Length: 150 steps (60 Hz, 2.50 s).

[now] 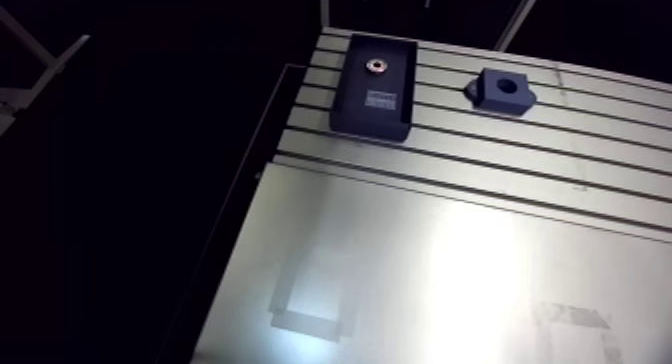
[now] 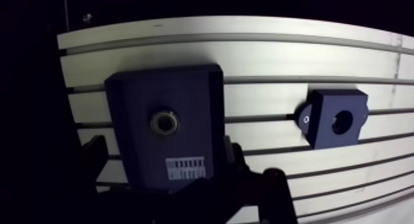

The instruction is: Pick up the bearing and press it into the housing until flush.

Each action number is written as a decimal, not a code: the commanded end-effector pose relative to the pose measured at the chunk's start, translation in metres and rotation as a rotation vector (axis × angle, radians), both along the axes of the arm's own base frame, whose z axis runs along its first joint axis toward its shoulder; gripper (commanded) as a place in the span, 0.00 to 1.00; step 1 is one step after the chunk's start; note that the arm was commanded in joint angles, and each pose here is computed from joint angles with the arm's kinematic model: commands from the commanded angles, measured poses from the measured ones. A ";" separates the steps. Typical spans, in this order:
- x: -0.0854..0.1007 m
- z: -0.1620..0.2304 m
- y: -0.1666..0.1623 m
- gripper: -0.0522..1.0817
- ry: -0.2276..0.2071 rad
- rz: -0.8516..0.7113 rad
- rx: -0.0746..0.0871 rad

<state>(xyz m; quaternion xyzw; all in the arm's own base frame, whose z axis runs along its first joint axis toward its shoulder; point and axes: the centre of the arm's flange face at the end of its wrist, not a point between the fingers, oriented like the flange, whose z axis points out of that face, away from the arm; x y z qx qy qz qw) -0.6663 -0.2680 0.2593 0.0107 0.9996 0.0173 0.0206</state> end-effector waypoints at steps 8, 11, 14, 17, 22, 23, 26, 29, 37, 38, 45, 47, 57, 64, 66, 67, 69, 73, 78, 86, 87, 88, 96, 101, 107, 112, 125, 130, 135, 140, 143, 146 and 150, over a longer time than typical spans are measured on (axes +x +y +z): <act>0.004 -0.024 0.000 0.13 -0.017 0.011 0.003; 0.004 -0.026 0.000 0.17 -0.015 0.011 0.003; 0.004 -0.028 -0.002 0.19 -0.011 0.014 0.002; 0.003 -0.030 -0.002 0.21 -0.012 0.015 0.002; 0.003 -0.039 -0.003 0.25 -0.024 0.017 0.004; 0.003 -0.039 -0.003 0.25 -0.024 0.017 0.004; 0.003 -0.043 -0.004 0.26 -0.028 0.019 0.005; 0.004 -0.046 -0.004 0.27 -0.032 0.020 0.006; 0.004 -0.052 -0.004 0.27 -0.025 0.039 0.002; 0.004 -0.052 -0.005 0.27 -0.021 0.043 0.001; 0.009 -0.056 -0.012 0.29 -0.020 0.057 0.002; 0.010 -0.058 -0.013 0.29 -0.024 0.061 0.003; 0.013 -0.059 -0.016 0.29 -0.028 0.065 0.002; 0.016 -0.061 -0.019 0.29 -0.033 0.070 0.003; 0.016 -0.062 -0.019 0.29 -0.034 0.070 0.003; 0.016 -0.062 -0.019 0.29 -0.034 0.070 0.003; 0.016 -0.065 -0.019 0.29 -0.038 0.070 0.004; 0.017 -0.066 -0.021 0.29 -0.038 0.072 0.004; 0.017 -0.068 -0.020 0.29 -0.043 0.071 0.005; 0.017 -0.072 -0.018 0.30 -0.047 0.070 0.007; 0.017 -0.072 -0.018 0.30 -0.047 0.070 0.007; 0.016 -0.073 -0.019 0.30 -0.042 0.070 0.007; 0.015 -0.076 -0.019 0.30 -0.035 0.070 0.005; 0.015 -0.076 -0.019 0.30 -0.035 0.070 0.005; 0.015 -0.076 -0.019 0.30 -0.035 0.070 0.005; 0.017 -0.080 -0.018 0.31 -0.042 0.070 0.008; 0.017 -0.085 -0.014 0.32 -0.050 0.065 0.011; 0.017 -0.086 -0.013 0.32 -0.051 0.063 0.011; 0.017 -0.086 -0.013 0.33 -0.053 0.064 0.011; 0.017 -0.086 -0.013 0.33 -0.053 0.064 0.011; 0.018 -0.088 -0.012 0.35 -0.056 0.064 0.012; 0.018 -0.088 -0.012 0.35 -0.055 0.064 0.012; 0.019 -0.088 -0.013 0.35 -0.053 0.066 0.012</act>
